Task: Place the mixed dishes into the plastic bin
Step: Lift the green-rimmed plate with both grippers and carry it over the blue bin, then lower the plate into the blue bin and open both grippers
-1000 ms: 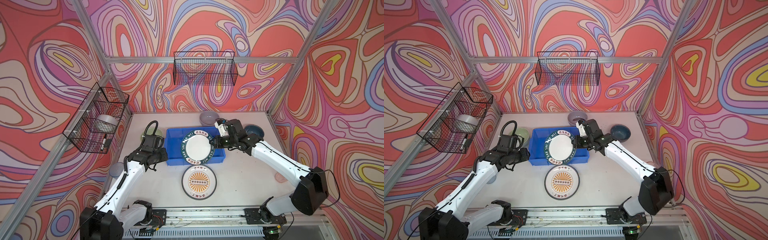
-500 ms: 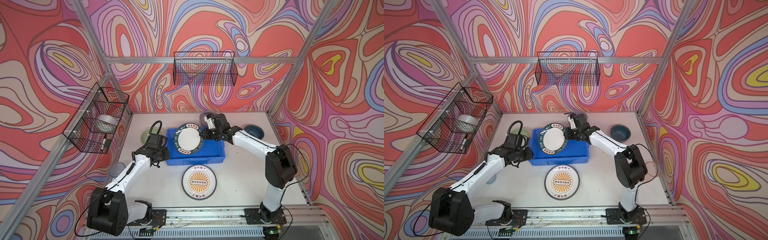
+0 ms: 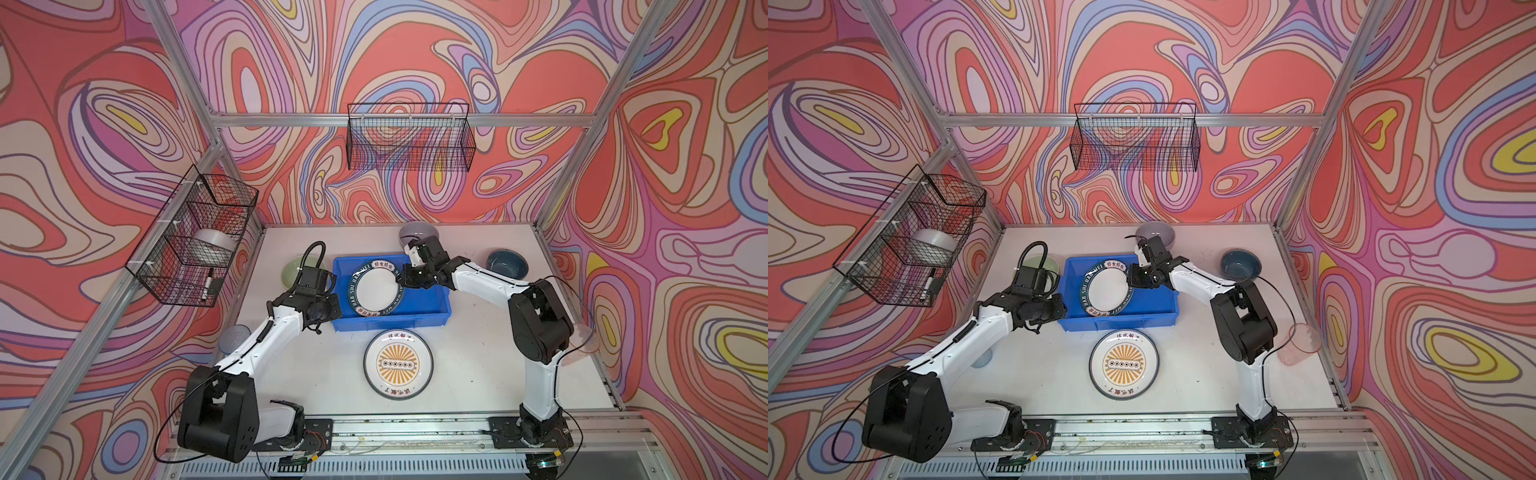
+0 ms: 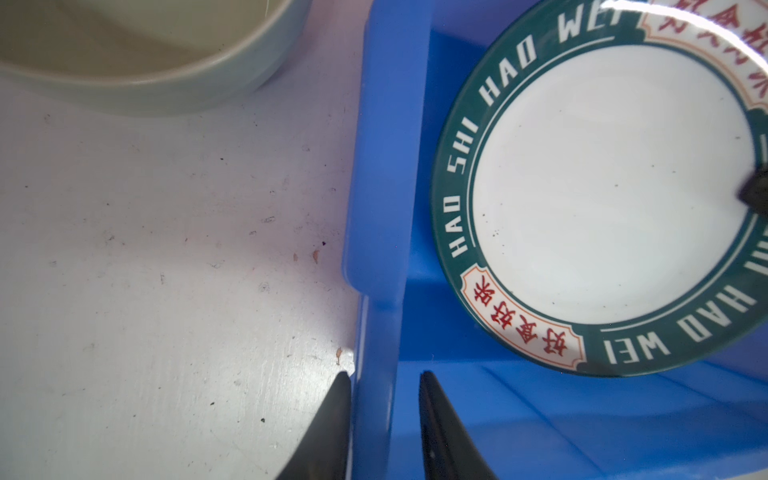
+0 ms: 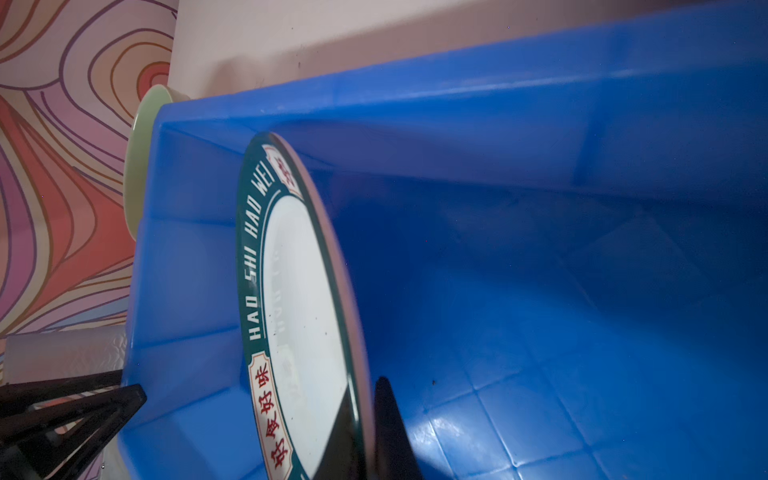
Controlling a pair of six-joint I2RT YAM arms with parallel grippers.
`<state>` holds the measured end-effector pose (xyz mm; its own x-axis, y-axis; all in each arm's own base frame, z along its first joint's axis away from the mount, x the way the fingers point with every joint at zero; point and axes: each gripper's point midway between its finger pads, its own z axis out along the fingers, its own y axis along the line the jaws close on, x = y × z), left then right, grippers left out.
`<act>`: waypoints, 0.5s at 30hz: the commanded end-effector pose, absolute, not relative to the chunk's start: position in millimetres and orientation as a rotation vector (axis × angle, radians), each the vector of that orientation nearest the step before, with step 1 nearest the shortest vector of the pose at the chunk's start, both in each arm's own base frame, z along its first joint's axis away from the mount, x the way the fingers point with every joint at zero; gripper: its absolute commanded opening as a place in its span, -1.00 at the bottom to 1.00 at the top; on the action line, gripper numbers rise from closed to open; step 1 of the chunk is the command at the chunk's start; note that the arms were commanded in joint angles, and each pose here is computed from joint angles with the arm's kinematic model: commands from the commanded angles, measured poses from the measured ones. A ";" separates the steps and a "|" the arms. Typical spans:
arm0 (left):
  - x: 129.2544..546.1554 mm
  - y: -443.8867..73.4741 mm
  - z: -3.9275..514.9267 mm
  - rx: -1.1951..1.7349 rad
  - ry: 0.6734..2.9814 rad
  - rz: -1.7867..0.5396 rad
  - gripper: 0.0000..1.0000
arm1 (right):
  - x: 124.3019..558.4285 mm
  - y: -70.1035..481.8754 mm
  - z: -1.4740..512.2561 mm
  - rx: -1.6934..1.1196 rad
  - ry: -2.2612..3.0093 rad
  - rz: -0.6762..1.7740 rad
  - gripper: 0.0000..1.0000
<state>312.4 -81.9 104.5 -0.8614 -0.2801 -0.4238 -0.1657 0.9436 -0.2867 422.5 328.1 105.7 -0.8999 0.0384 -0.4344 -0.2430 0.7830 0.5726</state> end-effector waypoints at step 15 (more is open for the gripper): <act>313.3 -95.7 105.1 -0.277 2.634 -0.443 -0.32 | 426.6 352.6 86.5 -0.141 2.550 0.988 -0.71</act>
